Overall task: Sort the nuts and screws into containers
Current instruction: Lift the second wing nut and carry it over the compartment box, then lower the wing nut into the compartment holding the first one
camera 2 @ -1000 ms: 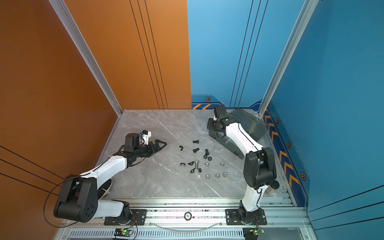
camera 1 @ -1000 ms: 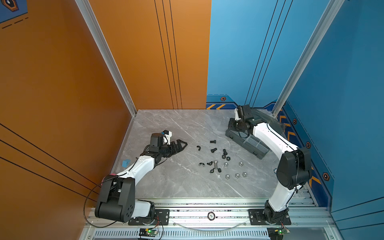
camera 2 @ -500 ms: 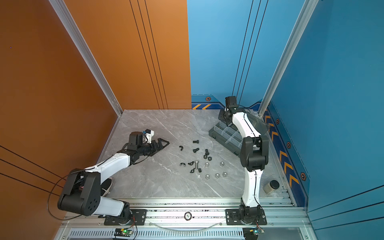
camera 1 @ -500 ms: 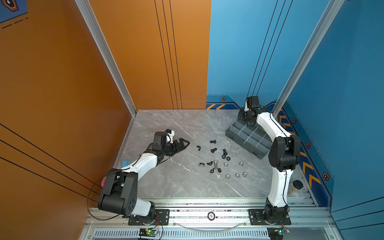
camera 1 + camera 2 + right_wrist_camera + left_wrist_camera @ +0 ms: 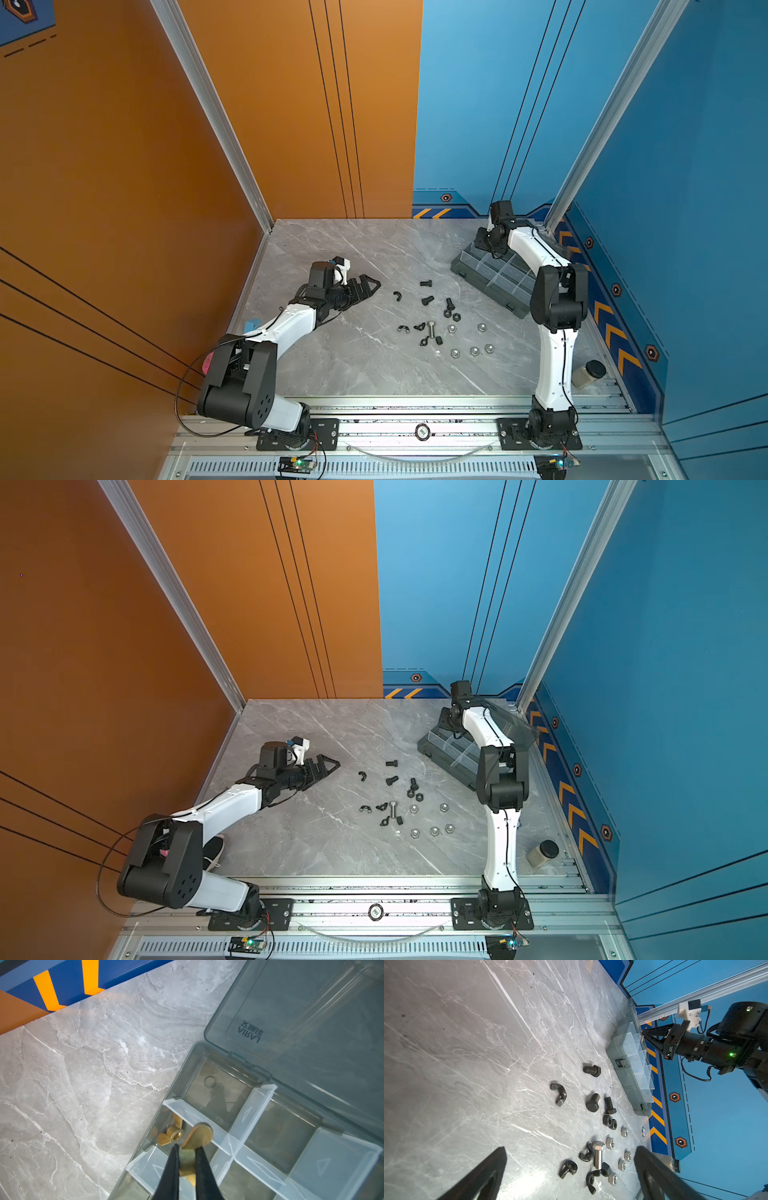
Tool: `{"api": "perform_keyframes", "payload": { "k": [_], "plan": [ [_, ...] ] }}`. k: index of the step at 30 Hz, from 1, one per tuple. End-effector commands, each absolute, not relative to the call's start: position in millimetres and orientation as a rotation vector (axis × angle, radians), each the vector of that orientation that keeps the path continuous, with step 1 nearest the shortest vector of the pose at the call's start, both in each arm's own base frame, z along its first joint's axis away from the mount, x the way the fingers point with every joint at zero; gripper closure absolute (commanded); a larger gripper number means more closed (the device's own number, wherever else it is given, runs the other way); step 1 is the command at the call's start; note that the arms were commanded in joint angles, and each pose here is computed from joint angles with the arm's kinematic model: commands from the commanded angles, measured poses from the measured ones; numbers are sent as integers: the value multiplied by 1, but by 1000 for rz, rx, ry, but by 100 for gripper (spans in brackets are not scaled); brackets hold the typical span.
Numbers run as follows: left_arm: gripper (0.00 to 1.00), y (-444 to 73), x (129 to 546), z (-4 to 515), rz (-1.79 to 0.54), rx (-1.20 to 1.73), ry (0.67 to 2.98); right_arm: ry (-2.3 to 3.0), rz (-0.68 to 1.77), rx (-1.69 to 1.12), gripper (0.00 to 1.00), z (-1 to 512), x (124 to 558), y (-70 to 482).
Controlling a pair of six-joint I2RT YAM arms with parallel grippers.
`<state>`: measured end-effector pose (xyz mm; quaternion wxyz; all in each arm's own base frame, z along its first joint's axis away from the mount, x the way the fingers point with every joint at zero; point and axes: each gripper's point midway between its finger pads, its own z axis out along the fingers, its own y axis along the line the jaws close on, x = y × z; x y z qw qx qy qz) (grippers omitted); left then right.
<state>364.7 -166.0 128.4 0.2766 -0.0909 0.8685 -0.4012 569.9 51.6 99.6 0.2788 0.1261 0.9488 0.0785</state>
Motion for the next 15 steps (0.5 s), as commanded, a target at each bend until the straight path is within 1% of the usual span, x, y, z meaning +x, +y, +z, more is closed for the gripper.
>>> {"api": "perform_keyframes", "payload": {
  "k": [1,15],
  "plan": [
    [2,-170,373,135,-1073,-239,2317,2573,202,317,100,93,570,51],
    [2,-174,373,136,-1074,-229,2319,2591,214,313,99,83,570,56]
  ]
}}
